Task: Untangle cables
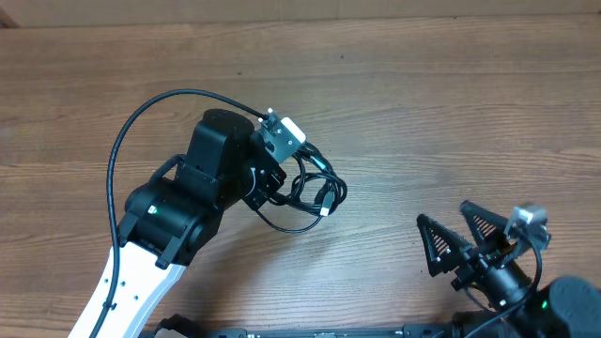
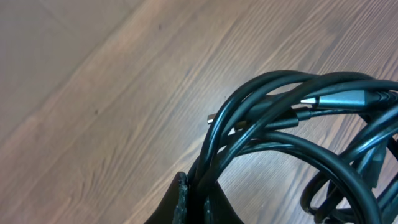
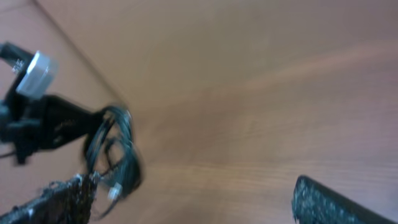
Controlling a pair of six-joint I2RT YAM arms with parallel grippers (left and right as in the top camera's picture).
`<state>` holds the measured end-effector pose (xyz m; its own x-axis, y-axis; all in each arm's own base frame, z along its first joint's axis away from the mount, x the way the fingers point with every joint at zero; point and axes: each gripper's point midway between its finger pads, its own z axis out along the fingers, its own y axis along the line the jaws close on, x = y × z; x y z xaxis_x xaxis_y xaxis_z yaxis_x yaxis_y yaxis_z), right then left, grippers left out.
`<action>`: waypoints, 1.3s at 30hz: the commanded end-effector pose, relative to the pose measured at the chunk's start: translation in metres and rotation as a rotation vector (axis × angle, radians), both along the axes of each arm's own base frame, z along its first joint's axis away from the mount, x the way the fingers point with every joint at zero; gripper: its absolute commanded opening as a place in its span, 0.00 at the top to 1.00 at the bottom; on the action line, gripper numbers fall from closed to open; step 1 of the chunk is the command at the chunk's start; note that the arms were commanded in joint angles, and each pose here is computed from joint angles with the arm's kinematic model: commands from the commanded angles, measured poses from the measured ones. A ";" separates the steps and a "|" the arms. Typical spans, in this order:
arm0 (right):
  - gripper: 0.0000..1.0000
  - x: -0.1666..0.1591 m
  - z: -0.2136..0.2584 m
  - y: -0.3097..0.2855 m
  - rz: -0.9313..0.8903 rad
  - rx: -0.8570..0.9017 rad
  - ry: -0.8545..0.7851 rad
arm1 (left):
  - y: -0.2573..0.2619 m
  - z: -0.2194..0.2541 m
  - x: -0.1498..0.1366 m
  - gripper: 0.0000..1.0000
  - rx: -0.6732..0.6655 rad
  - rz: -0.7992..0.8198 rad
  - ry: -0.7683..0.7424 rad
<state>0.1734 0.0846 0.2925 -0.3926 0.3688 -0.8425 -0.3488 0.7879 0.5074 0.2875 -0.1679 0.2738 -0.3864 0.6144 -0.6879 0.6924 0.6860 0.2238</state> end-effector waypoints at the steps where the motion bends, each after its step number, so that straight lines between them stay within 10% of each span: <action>1: 0.00 -0.006 0.036 0.030 0.212 0.047 -0.008 | -0.014 0.024 -0.011 0.96 -0.061 -0.106 -0.070; 14: 0.01 -0.010 0.076 0.050 0.380 0.122 -0.128 | -0.067 0.089 -0.036 0.96 -0.143 -0.602 -0.427; 20: 0.29 -0.010 0.075 0.051 0.380 0.123 -0.124 | -0.077 0.105 -0.037 0.96 -0.191 -0.650 -0.496; 39: 0.47 -0.017 0.061 0.055 0.420 0.144 -0.041 | -0.108 0.125 -0.046 0.96 -0.379 -0.817 -0.518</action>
<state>0.1603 0.1388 0.3473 -0.5038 0.3029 -0.8090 -0.6367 0.5027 0.5847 0.2461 -0.2694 0.3912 0.4667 0.3163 -0.8259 0.8355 0.1485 0.5290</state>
